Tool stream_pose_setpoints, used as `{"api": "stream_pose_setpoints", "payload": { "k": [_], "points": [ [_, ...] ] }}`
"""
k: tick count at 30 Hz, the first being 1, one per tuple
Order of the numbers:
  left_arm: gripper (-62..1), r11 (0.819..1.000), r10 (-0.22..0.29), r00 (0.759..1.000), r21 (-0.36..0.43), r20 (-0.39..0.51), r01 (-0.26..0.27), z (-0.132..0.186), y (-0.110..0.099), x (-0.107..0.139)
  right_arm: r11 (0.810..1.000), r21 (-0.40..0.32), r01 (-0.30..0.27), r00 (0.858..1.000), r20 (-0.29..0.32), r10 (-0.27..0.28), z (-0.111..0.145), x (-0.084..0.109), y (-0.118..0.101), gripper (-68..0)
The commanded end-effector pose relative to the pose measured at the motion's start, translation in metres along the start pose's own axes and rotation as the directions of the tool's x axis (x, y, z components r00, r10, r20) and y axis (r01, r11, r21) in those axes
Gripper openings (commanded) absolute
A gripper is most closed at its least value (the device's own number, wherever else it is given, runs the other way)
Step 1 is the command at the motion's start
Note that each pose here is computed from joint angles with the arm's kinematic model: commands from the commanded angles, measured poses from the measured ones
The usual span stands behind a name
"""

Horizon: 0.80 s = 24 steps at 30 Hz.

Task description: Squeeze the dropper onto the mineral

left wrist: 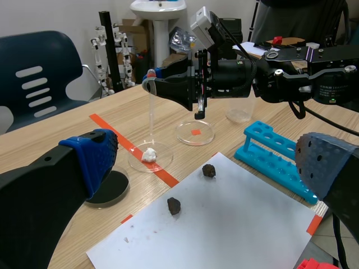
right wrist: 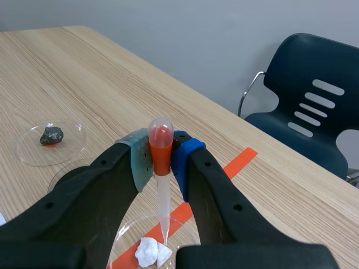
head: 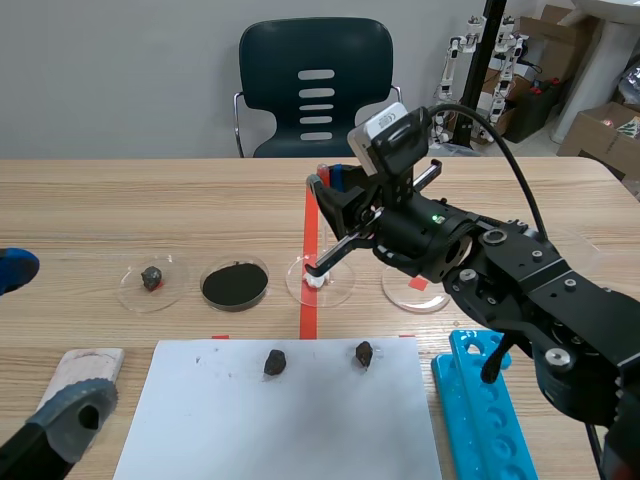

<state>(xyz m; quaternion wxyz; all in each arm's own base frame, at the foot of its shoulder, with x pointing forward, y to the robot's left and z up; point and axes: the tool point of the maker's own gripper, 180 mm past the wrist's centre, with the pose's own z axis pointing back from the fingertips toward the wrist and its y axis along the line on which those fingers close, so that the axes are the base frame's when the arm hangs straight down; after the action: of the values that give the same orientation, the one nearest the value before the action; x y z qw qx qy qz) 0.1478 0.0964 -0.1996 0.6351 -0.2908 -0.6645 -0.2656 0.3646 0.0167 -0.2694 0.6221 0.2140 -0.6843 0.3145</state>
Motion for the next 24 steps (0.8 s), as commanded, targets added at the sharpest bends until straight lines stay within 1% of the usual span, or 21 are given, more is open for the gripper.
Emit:
{"api": "stream_pose_setpoints", "payload": {
  "k": [1,21,24],
  "points": [
    [1.4,1.000,-0.003,0.999,0.003,0.032,0.003,-0.0011,0.0008,0.0089,1.000,0.012,-0.004,0.999,0.045,0.004,-0.0057,0.0150,-0.0034,-59.4],
    [1.4,1.000,-0.003,0.999,0.003,0.032,0.003,-0.0011,0.0008,0.0089,1.000,0.018,-0.005,0.999,0.037,0.004,-0.0058,0.0135,-0.0025,-59.5],
    [1.4,1.000,-0.003,0.999,0.003,0.032,0.003,-0.0011,0.0008,0.0089,1.000,0.018,-0.005,0.999,0.037,0.004,-0.0058,0.0135,-0.0025,-61.6]
  ]
}}
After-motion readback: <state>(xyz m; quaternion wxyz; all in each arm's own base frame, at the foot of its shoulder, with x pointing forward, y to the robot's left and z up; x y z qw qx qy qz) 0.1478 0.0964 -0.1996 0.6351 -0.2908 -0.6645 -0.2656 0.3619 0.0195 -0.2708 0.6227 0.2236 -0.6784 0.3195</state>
